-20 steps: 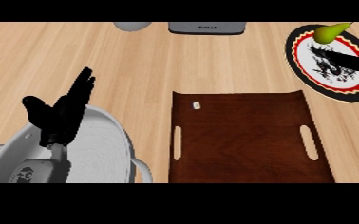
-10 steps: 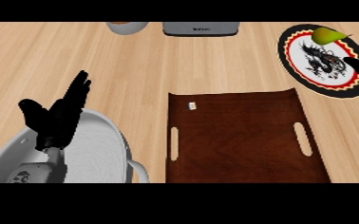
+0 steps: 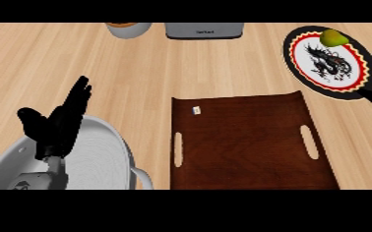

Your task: Pick the pear from the tray and place it in the plate

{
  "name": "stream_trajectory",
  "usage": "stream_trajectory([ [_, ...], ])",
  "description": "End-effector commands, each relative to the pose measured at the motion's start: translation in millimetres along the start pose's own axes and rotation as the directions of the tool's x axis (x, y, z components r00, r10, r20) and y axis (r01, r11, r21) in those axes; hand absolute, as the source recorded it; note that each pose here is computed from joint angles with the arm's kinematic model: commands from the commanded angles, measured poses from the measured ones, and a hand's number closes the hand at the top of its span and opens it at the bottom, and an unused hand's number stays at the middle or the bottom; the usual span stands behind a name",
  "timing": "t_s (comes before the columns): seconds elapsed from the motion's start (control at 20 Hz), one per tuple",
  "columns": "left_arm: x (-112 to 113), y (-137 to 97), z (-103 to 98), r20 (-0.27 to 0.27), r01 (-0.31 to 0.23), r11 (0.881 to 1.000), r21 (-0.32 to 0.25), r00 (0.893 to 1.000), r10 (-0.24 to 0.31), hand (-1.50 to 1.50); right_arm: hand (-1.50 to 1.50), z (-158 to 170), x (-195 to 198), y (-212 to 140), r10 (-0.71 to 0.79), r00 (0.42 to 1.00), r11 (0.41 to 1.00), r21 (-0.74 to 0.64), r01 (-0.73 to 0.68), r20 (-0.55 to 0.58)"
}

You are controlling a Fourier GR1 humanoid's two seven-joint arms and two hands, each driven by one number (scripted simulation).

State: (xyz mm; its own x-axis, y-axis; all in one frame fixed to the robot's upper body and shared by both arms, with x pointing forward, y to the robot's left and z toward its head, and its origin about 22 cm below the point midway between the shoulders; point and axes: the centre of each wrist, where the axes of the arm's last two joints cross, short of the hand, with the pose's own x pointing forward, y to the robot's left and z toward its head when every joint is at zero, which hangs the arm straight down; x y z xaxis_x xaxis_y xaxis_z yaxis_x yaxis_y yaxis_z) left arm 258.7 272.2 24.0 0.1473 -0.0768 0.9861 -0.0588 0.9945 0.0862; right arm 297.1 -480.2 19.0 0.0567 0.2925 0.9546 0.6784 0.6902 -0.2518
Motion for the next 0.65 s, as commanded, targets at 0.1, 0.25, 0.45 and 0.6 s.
stream_trajectory([
  [0.1,-58,-34,30,-0.222,-0.072,0.996,-0.054,0.973,0.059,0.0,-1.5,21,-28,-14,0.054,0.998,0.996,0.069,-0.053,-0.009],
  [0.25,-45,-7,9,-0.226,-0.066,0.997,-0.027,0.972,0.058,0.0,-1.5,20,-30,-42,0.109,0.994,0.99,0.087,-0.108,0.004],
  [0.45,-51,-19,23,-0.238,-0.073,0.996,-0.06,0.97,0.057,0.0,-1.5,32,-38,-27,0.107,0.994,0.99,0.092,-0.107,0.0],
  [0.6,-51,-27,24,-0.229,-0.075,0.996,-0.049,0.972,0.062,0.0,-1.5,45,-51,-28,0.104,0.994,0.99,0.093,-0.102,-0.016],
])
